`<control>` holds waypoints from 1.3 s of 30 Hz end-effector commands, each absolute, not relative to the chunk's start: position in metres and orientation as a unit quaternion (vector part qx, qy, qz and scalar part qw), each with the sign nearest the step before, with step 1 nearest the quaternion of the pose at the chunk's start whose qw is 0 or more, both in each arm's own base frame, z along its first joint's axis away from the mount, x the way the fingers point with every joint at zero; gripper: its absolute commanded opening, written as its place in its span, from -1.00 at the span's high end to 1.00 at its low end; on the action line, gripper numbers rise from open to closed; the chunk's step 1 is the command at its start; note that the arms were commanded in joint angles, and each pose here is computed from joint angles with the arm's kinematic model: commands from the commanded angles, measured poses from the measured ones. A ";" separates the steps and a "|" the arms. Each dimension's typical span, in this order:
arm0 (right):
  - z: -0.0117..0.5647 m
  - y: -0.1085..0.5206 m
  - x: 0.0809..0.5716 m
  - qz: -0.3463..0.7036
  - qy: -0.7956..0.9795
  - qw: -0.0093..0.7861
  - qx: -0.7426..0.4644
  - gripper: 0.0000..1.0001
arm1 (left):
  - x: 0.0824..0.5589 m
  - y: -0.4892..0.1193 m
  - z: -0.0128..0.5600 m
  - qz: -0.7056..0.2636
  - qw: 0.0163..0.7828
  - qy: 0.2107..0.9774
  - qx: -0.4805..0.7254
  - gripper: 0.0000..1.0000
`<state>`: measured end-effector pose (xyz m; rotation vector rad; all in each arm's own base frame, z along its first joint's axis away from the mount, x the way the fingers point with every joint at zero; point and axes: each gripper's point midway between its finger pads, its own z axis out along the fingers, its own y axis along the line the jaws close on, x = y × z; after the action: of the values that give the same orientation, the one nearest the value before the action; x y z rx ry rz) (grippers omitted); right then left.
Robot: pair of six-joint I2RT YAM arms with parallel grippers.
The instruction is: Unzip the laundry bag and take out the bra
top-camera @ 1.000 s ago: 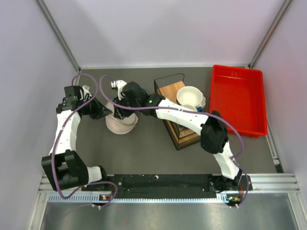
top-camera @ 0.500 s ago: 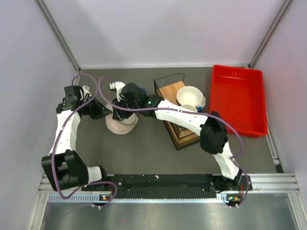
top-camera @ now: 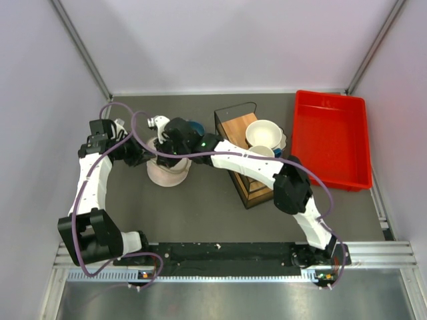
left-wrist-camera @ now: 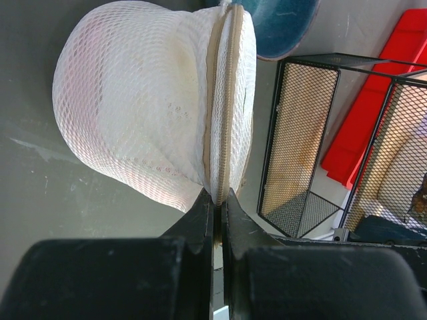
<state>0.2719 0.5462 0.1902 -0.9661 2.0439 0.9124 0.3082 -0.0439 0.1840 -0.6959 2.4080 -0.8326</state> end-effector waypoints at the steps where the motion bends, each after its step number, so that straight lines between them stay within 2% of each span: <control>1: 0.219 0.545 0.283 0.354 0.775 0.380 -0.361 1.00 | 0.310 -0.053 0.207 -0.338 0.270 0.871 -0.232 1.00; 3: 0.228 0.539 0.281 0.360 0.768 0.382 -0.367 1.00 | 0.309 -0.056 0.213 -0.343 0.278 0.870 -0.221 0.96; 5: 0.248 0.527 0.279 0.370 0.756 0.392 -0.371 1.00 | 0.307 -0.052 0.220 -0.338 0.291 0.869 -0.216 0.64; 6: 0.258 0.523 0.279 0.376 0.746 0.403 -0.374 1.00 | 0.305 -0.049 0.224 -0.331 0.298 0.870 -0.211 0.10; 7: 0.276 0.515 0.277 0.386 0.736 0.413 -0.373 1.00 | 0.303 -0.045 0.229 -0.324 0.308 0.869 -0.212 -0.30; 8: 0.271 0.507 0.275 0.394 0.735 0.401 -0.380 1.00 | 0.303 -0.038 0.233 -0.317 0.316 0.867 -0.217 -0.57; 10: 0.282 0.496 0.271 0.417 0.718 0.404 -0.384 1.00 | 0.301 -0.028 0.246 -0.304 0.340 0.862 -0.223 -0.98; 13: 0.290 0.488 0.264 0.458 0.690 0.394 -0.398 1.00 | 0.306 -0.020 0.265 -0.299 0.371 0.848 -0.230 -0.98; 15: 0.301 0.484 0.258 0.483 0.675 0.388 -0.401 1.00 | 0.310 -0.028 0.281 -0.332 0.391 0.830 -0.222 -0.98; 16: 0.298 0.482 0.255 0.491 0.673 0.382 -0.400 1.00 | 0.316 -0.032 0.292 -0.348 0.420 0.814 -0.201 -0.97; 19: 0.311 0.482 0.252 0.532 0.656 0.368 -0.387 1.00 | 0.315 -0.046 0.304 -0.395 0.432 0.793 -0.169 -0.86; 24: 0.322 0.476 0.250 0.592 0.633 0.333 -0.371 1.00 | 0.316 -0.057 0.311 -0.426 0.488 0.756 -0.093 -0.85; 32: 0.323 0.462 0.258 0.598 0.635 0.315 -0.375 1.00 | 0.308 -0.062 0.336 -0.405 0.574 0.712 -0.007 -0.93; 36: 0.320 0.460 0.261 0.588 0.640 0.318 -0.378 1.00 | 0.307 -0.065 0.351 -0.422 0.577 0.699 -0.010 -0.98; 39: 0.315 0.460 0.264 0.579 0.647 0.322 -0.377 1.00 | 0.308 -0.074 0.351 -0.456 0.527 0.717 -0.011 -0.98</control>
<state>0.2654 0.4617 0.2821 -0.9493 1.8186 1.5297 0.3089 -0.0628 0.3204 -0.1277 1.7392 -1.0223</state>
